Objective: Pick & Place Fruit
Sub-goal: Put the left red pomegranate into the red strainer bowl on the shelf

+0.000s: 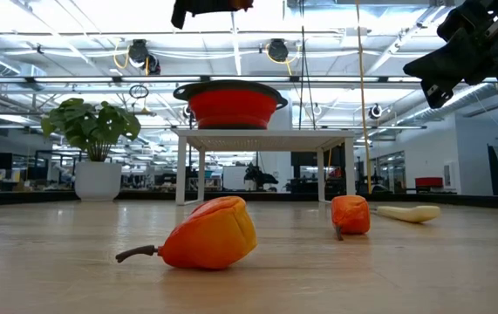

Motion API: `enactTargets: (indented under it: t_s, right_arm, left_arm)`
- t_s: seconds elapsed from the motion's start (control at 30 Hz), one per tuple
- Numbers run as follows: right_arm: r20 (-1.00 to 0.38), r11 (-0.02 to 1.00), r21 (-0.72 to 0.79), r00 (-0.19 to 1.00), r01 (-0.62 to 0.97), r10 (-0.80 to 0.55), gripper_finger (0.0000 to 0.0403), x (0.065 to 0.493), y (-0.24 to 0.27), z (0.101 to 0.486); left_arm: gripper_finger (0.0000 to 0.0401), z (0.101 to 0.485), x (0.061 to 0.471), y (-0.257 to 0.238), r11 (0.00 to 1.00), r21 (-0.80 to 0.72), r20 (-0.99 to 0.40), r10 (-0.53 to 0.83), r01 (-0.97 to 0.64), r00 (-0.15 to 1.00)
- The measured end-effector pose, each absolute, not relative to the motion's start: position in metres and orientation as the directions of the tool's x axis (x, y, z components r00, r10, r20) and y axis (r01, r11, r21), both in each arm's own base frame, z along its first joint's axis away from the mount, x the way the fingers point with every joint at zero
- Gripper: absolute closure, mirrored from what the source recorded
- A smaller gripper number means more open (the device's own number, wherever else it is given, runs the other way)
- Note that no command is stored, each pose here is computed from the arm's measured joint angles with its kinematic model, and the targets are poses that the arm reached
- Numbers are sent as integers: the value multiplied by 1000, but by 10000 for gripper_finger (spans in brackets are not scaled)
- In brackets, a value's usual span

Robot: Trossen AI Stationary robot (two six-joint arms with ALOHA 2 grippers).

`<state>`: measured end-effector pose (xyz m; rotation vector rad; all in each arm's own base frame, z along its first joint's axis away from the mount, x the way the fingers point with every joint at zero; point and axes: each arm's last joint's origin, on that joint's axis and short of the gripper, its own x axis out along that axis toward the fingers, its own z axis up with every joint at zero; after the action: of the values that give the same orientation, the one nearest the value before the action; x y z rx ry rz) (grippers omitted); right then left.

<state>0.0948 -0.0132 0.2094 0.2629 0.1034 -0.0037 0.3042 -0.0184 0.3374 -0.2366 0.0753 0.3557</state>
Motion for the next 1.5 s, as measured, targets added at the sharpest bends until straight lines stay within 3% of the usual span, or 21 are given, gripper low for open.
enactTargets:
  t_s: [0.43,0.77,1.0,1.5]
  right_arm:
    - [-102,966,260,995,17,10,403,95,-13,209]
    - [-102,964,266,995,18,10,403,95,-13,209]
    - [-103,964,267,995,18,10,403,95,-13,209]
    - [-107,963,268,994,19,10,403,95,-13,209]
  left_arm:
    - [203,370,305,55,899,-93,-30,426,-427,904]
    - [203,359,300,108,904,-147,-82,393,-402,916]
    - [203,344,298,127,877,-134,-238,424,-462,874]
    - [203,356,329,155,844,144,-580,494,-516,647]
